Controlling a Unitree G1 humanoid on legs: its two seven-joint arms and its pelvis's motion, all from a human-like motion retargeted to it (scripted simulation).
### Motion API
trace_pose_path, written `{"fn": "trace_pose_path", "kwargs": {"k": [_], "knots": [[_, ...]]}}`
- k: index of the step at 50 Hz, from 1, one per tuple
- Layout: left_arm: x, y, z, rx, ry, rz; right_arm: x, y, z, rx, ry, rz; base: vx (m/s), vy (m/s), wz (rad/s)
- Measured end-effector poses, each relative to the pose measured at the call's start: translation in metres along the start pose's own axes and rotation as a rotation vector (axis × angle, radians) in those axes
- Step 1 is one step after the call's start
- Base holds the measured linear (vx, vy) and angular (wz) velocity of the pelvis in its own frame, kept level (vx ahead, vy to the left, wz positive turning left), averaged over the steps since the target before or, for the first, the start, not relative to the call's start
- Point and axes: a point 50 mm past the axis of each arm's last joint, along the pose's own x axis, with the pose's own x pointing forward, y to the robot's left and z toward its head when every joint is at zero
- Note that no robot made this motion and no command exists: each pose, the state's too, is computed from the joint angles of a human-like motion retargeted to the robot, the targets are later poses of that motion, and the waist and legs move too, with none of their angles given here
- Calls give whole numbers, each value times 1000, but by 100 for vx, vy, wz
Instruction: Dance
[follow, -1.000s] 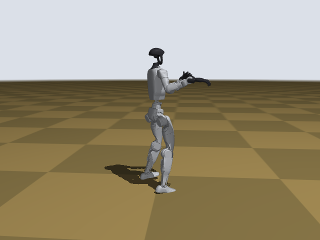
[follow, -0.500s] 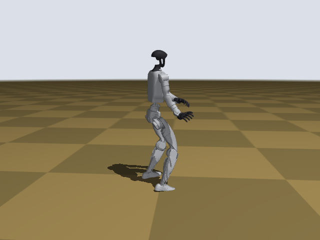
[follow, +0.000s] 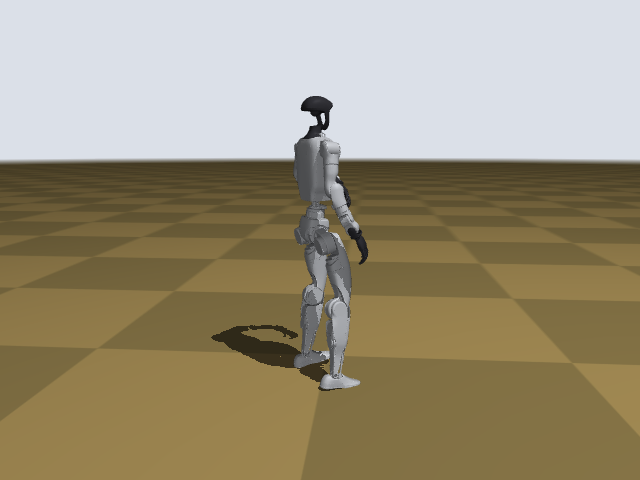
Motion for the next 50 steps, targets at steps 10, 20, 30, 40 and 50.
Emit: {"fn": "trace_pose_path", "kwargs": {"k": [10, 20, 30, 40, 50], "knots": [[-11, 26, 60, -94, -152, -133, -77, -147, 5, -385, 0, 392, 1, -19, 88], [-2, 30, 56, -247, -335, 164, -195, -220, -11, -265, 98, -185, -6, -21, 122], [43, -15, -39, -1009, -406, 707, -205, -163, -136, 705, 302, -949, 17, -13, 154], [30, -167, -95, -1591, 329, 1881, -125, -63, -145, 2000, -34, -1790, 60, 7, 119], [55, -332, -26, -1680, 1352, 1154, 0, 47, 5, 3194, 113, -1401, 70, 5, 175]]}}
